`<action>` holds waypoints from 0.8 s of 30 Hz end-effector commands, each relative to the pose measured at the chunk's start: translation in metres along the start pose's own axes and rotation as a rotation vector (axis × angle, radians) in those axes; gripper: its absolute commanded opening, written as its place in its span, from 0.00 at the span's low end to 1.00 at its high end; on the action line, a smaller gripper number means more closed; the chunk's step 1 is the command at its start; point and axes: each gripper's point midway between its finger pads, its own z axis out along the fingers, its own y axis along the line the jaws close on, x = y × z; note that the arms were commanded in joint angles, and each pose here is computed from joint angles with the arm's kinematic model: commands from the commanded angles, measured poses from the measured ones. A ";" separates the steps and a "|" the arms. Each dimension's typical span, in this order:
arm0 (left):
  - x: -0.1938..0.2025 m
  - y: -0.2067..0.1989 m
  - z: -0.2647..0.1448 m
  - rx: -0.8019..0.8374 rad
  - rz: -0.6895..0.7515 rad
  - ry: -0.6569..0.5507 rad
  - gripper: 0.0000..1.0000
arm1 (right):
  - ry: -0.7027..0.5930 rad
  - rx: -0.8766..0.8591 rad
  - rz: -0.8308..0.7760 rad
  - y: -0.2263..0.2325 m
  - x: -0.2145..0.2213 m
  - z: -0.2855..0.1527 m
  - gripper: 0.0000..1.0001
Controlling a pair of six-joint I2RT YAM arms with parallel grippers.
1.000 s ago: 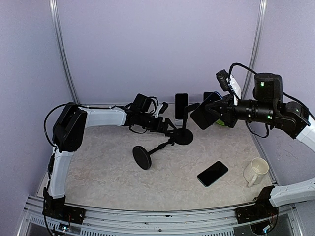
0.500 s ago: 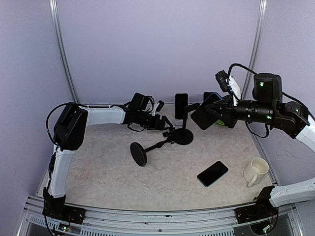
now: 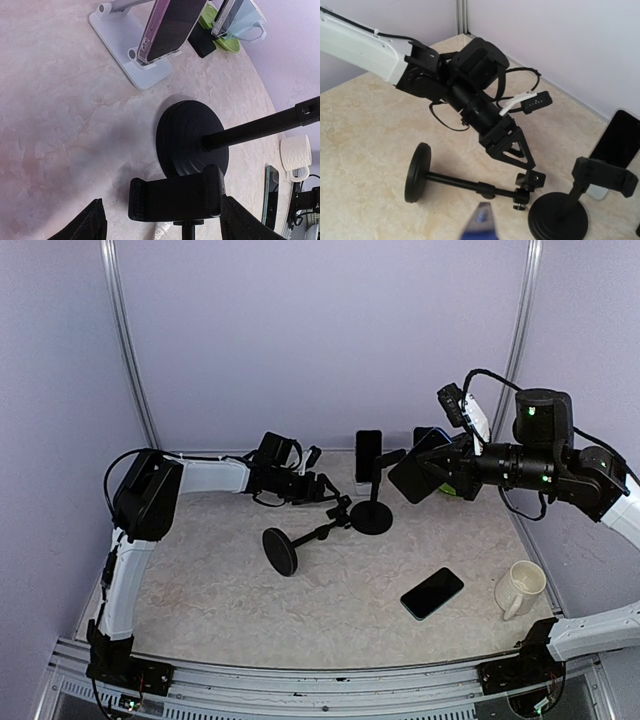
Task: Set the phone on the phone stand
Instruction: Pick up the phone stand from the center of the board.
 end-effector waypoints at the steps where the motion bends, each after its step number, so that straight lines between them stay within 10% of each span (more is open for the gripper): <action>1: -0.011 -0.014 -0.011 0.069 -0.008 -0.038 0.76 | -0.066 0.025 -0.021 -0.006 -0.020 -0.003 0.00; 24: -0.006 0.011 -0.019 0.079 -0.137 -0.066 0.70 | -0.059 0.031 -0.033 -0.007 -0.019 0.000 0.00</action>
